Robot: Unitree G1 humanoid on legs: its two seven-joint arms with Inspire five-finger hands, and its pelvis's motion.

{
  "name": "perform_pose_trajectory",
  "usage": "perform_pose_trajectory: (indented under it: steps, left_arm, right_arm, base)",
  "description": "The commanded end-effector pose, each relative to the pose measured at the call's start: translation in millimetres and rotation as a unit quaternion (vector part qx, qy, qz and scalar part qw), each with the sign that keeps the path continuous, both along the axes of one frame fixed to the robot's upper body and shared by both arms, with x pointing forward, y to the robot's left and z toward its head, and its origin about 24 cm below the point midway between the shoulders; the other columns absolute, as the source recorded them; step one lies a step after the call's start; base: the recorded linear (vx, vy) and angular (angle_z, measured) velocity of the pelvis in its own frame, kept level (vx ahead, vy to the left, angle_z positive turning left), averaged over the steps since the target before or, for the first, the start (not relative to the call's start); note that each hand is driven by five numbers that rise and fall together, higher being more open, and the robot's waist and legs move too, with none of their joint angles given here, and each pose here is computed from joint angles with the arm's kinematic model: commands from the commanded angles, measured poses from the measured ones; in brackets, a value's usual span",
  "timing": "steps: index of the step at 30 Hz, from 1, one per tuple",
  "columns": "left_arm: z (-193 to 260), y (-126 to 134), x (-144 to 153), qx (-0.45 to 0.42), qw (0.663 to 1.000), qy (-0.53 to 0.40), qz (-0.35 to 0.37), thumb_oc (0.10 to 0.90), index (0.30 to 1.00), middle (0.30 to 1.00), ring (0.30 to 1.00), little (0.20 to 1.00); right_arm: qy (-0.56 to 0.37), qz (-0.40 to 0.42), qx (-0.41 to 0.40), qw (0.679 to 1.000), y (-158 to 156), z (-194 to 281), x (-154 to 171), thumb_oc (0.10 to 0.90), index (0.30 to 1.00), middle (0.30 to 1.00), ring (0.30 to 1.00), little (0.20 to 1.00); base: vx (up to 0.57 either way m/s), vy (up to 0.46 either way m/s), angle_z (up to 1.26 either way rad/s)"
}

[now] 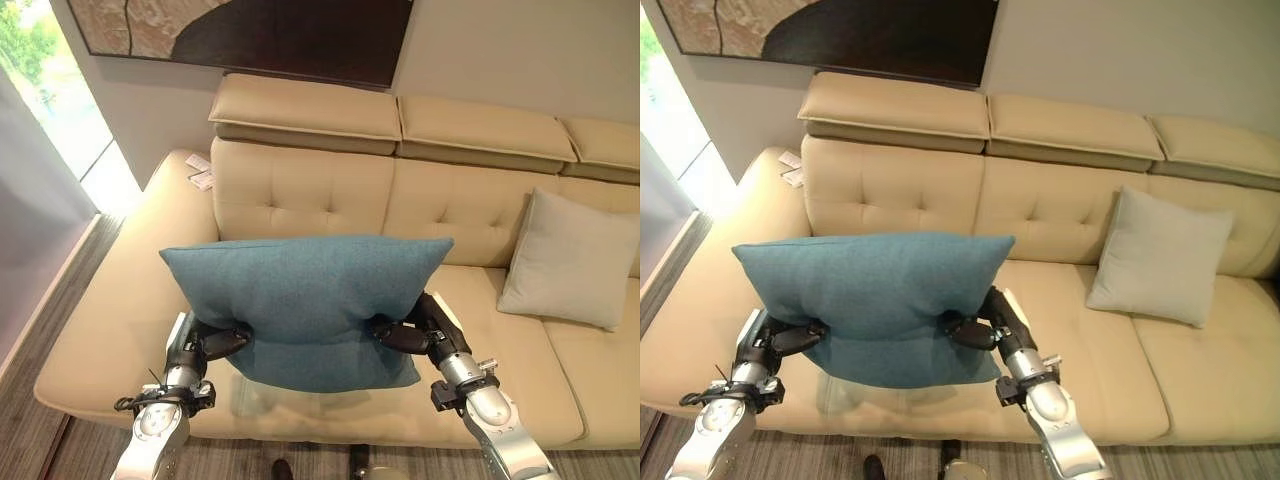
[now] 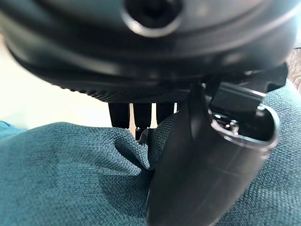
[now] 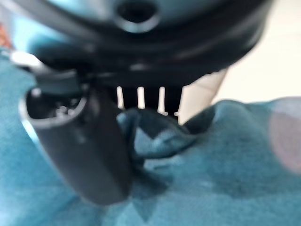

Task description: Pick up all the scattered cushions and arrange them neatly on the sofa.

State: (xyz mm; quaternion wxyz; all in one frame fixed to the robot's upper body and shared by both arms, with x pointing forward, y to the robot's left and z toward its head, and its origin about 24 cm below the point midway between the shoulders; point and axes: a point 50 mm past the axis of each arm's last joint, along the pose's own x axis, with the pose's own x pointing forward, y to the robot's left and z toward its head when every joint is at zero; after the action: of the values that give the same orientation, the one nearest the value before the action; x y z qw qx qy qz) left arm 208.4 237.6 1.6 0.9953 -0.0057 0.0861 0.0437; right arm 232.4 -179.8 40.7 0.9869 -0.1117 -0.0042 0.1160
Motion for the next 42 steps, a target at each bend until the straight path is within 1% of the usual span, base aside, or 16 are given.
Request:
perform_pose_trajectory:
  steps: [1, 8, 10, 16, 20, 23, 28, 32, 37, 41, 42]
  left_arm:
    - [67, -50, 23, -0.053, 0.972, -0.199, -0.109, 0.4, 0.3, 0.3, 0.3, 0.3]
    - [65, -63, 26, -0.059, 0.969, -0.195, -0.139, 0.4, 0.3, 0.3, 0.3, 0.3]
    - [69, -71, 30, -0.069, 0.965, -0.203, -0.152, 0.4, 0.3, 0.3, 0.3, 0.3]
    - [72, -73, 33, -0.074, 0.963, -0.211, -0.15, 0.4, 0.3, 0.3, 0.3, 0.3]
    - [79, -70, 34, -0.068, 0.962, -0.228, -0.134, 0.4, 0.3, 0.3, 0.3, 0.3]
    - [78, -71, 32, -0.072, 0.962, -0.226, -0.137, 0.4, 0.3, 0.3, 0.3, 0.3]
    - [75, -58, 26, -0.05, 0.967, -0.213, -0.131, 0.4, 0.3, 0.3, 0.3, 0.3]
    - [77, -52, 27, -0.035, 0.969, -0.216, -0.118, 0.4, 0.3, 0.3, 0.3, 0.3]
    - [85, -45, 34, -0.011, 0.968, -0.234, -0.095, 0.4, 0.3, 0.3, 0.3, 0.3]
    - [92, -47, 42, -0.007, 0.964, -0.251, -0.084, 0.4, 0.3, 0.3, 0.3, 0.3]
    - [99, -49, 48, -0.003, 0.961, -0.267, -0.077, 0.4, 0.3, 0.3, 0.3, 0.3]
  right_arm:
    - [-0.184, 0.077, 0.054, 0.978, 29, 71, 21, 0.4, 0.3, 0.3, 0.3, 0.3]
    - [-0.176, 0.06, 0.044, 0.982, 16, 67, 14, 0.4, 0.3, 0.3, 0.3, 0.3]
    - [-0.178, 0.045, 0.042, 0.982, 8, 68, 12, 0.4, 0.3, 0.3, 0.3, 0.3]
    - [-0.167, 0.03, 0.044, 0.985, 1, 64, 10, 0.4, 0.3, 0.3, 0.3, 0.3]
    - [-0.162, 0.016, 0.049, 0.985, -1, 62, 10, 0.4, 0.3, 0.3, 0.3, 0.3]
    - [-0.159, 0.017, 0.043, 0.986, -1, 60, 10, 0.4, 0.3, 0.3, 0.3, 0.3]
    - [-0.143, 0.014, 0.047, 0.988, 2, 53, 10, 0.4, 0.3, 0.3, 0.3, 0.3]
    - [-0.145, 0.005, 0.049, 0.988, 2, 53, 14, 0.4, 0.3, 0.3, 0.3, 0.3]
    - [-0.17, -0.007, 0.044, 0.984, 6, 63, 26, 0.4, 0.3, 0.3, 0.3, 0.3]
    - [-0.194, -0.013, 0.043, 0.98, 12, 73, 36, 0.4, 0.3, 0.3, 0.3, 0.3]
    - [-0.213, -0.018, 0.043, 0.976, 17, 80, 43, 0.4, 0.3, 0.3, 0.3, 0.3]
  base:
    - [0.18, -0.054, -0.13]
    - [0.19, -0.125, 0.03]
    - [0.11, -0.17, 0.17]
    - [0.13, -0.03, 0.18]
    - [0.14, 0.109, 0.01]
    - [0.2, 0.176, -0.44]
    - [0.16, 0.178, -0.46]
    - [0.07, 0.078, -0.15]
    - [0.04, 0.008, 0.0]
    - [-0.04, -0.037, -0.01]
    - [-0.07, -0.065, 0.0]
